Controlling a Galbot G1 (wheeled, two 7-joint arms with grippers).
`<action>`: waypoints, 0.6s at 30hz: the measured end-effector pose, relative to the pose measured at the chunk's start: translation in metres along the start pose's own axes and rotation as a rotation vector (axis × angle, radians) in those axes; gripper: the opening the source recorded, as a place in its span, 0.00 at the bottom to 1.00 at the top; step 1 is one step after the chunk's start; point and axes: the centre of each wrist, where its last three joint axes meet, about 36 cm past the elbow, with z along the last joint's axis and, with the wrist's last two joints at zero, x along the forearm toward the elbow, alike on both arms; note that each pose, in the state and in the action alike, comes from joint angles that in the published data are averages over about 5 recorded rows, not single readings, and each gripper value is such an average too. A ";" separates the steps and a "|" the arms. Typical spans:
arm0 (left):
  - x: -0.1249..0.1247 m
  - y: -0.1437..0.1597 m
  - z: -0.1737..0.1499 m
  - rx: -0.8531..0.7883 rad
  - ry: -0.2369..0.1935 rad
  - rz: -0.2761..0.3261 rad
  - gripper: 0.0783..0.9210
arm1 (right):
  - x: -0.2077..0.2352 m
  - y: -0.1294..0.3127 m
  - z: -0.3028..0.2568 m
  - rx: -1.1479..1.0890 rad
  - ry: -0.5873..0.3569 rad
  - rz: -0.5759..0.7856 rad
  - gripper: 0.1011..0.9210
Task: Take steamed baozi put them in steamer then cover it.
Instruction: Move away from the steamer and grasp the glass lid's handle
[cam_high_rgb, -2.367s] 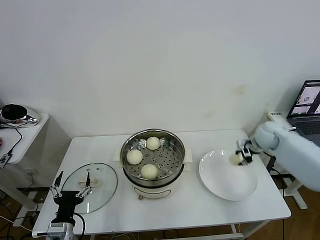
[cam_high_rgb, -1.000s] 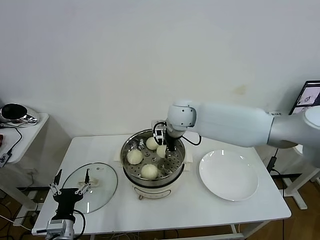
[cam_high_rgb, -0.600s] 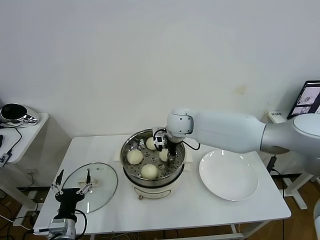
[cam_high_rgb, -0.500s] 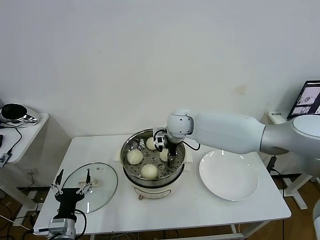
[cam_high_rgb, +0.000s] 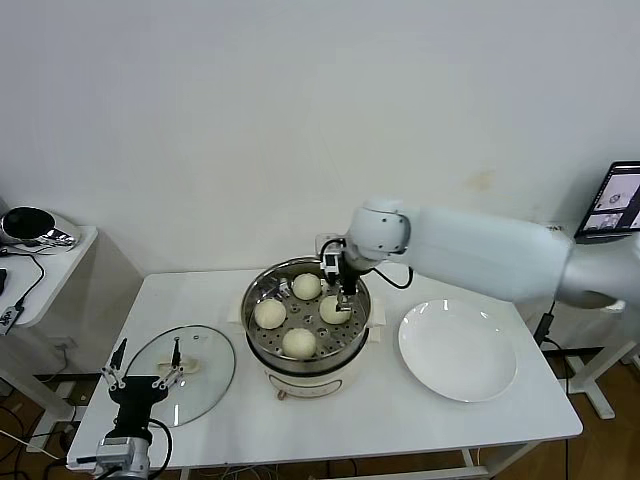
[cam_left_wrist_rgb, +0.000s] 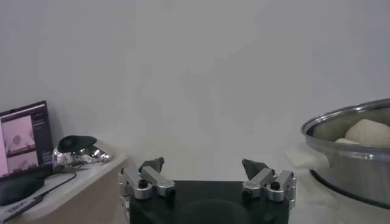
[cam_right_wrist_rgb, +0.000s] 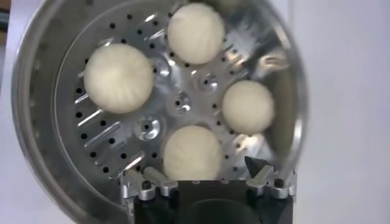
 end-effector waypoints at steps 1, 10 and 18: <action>0.001 0.001 0.001 0.000 0.003 0.001 0.88 | 0.003 0.004 0.005 -0.009 -0.029 0.018 0.88; 0.007 0.000 0.012 0.000 0.024 0.011 0.88 | -0.013 0.055 0.067 -0.145 -0.419 0.290 0.88; 0.015 0.003 0.026 -0.039 0.041 0.004 0.88 | -0.054 0.119 0.122 -0.326 -0.784 0.573 0.88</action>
